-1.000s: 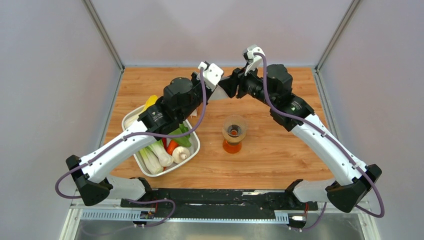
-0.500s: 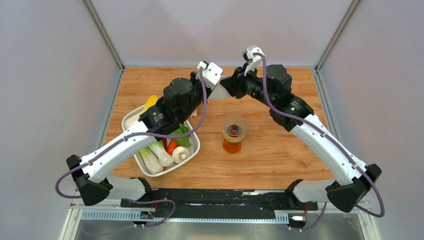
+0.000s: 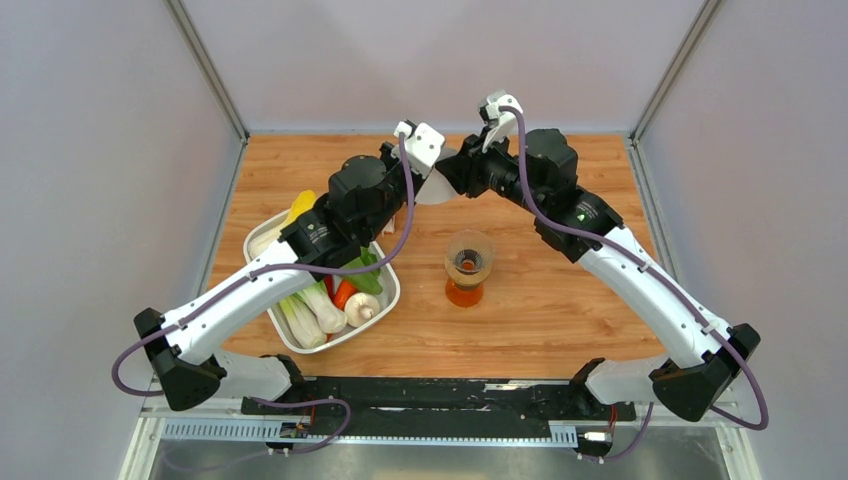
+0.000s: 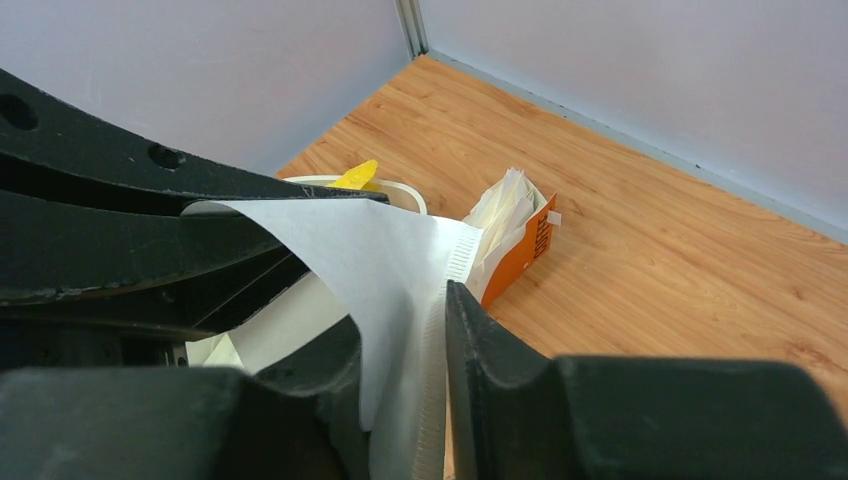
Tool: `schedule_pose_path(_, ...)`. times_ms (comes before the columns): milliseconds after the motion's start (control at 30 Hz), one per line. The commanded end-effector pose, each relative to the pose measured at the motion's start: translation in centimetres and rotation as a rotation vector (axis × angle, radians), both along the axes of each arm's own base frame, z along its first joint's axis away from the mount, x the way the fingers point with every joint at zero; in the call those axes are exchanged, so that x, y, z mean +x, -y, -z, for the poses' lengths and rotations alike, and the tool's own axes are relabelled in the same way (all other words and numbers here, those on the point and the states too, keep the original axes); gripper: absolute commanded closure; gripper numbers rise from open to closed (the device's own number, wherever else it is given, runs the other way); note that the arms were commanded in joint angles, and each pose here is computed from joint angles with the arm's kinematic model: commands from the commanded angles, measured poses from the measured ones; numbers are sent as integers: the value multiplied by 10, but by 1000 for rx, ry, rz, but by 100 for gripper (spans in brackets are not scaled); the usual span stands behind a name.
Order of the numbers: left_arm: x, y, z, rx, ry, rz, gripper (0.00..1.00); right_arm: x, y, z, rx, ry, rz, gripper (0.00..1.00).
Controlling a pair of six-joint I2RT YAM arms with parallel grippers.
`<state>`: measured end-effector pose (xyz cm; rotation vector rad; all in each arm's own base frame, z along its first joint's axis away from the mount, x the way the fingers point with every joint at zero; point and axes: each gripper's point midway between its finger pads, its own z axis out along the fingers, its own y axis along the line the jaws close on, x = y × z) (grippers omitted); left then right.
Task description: Place the coffee filter in the dripper
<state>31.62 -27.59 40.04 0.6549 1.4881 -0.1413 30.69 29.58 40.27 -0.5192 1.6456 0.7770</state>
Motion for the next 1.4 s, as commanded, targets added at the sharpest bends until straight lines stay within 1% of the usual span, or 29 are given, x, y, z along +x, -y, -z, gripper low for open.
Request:
schedule_pose_path(0, 0, 2, -11, -56, -4, -15, 100, -1, 6, -27, 20, 68, 33, 68)
schedule_pose_path(67, 1, 1, -10, -60, -11, -26, 100, -2, 9, -25, 9, 69, 41, 56)
schedule_pose_path(100, 2, 1, -10, -64, -13, -32, 100, -2, 11, -25, 5, 69, 47, 53)
schedule_pose_path(167, 2, -1, -10, -71, -15, -41, 100, -4, 15, -22, -6, 71, 56, 54)
schedule_pose_path(233, 2, -1, -12, -76, -14, -42, 100, -6, 19, -20, -15, 71, 66, 64)
schedule_pose_path(333, 1, 0, -12, -84, -18, -38, 100, -7, 22, -16, -26, 67, 71, 67)
schedule_pose_path(367, 1, 0, -13, -85, -19, -38, 100, -8, 23, -15, -26, 65, 72, 66)
schedule_pose_path(400, 1, -1, -14, -90, -20, -40, 100, -8, 23, -13, -29, 61, 71, 64)
schedule_pose_path(467, 1, -1, -15, -96, -21, -42, 100, -10, 23, -12, -26, 54, 66, 54)
schedule_pose_path(667, 1, -1, -17, -105, -21, -40, 100, -11, 21, -6, -21, 23, 60, 49)
schedule_pose_path(800, 0, -1, -18, -106, -18, -38, 100, -12, 19, -2, -19, 6, 55, 59)
schedule_pose_path(967, -1, 1, -17, -100, -18, -27, 100, -11, 18, -6, -10, 6, 57, 80)
schedule_pose_path(1033, -1, 2, -16, -95, -19, -19, 100, -11, 17, -8, -4, 4, 52, 86)
schedule_pose_path(1100, -1, 3, -15, -93, -21, -12, 100, -12, 13, -10, 3, 3, 34, 88)
schedule_pose_path(1167, -2, 5, -14, -94, -27, -4, 100, -12, 11, -14, 10, 7, 26, 91)
schedule_pose_path(1233, -3, 7, -13, -98, -35, 4, 98, -12, 10, -13, 10, 6, 19, 95)
schedule_pose_path(1267, -3, 8, -12, -98, -38, 9, 95, -12, 9, -15, 13, 8, 18, 99)
schedule_pose_path(1300, -5, 9, -12, -103, -46, 20, 93, -12, 9, -14, 12, 8, 17, 100)
schedule_pose_path(1367, -7, 12, -11, -110, -61, 39, 88, -11, 9, -15, 13, 10, 18, 100)
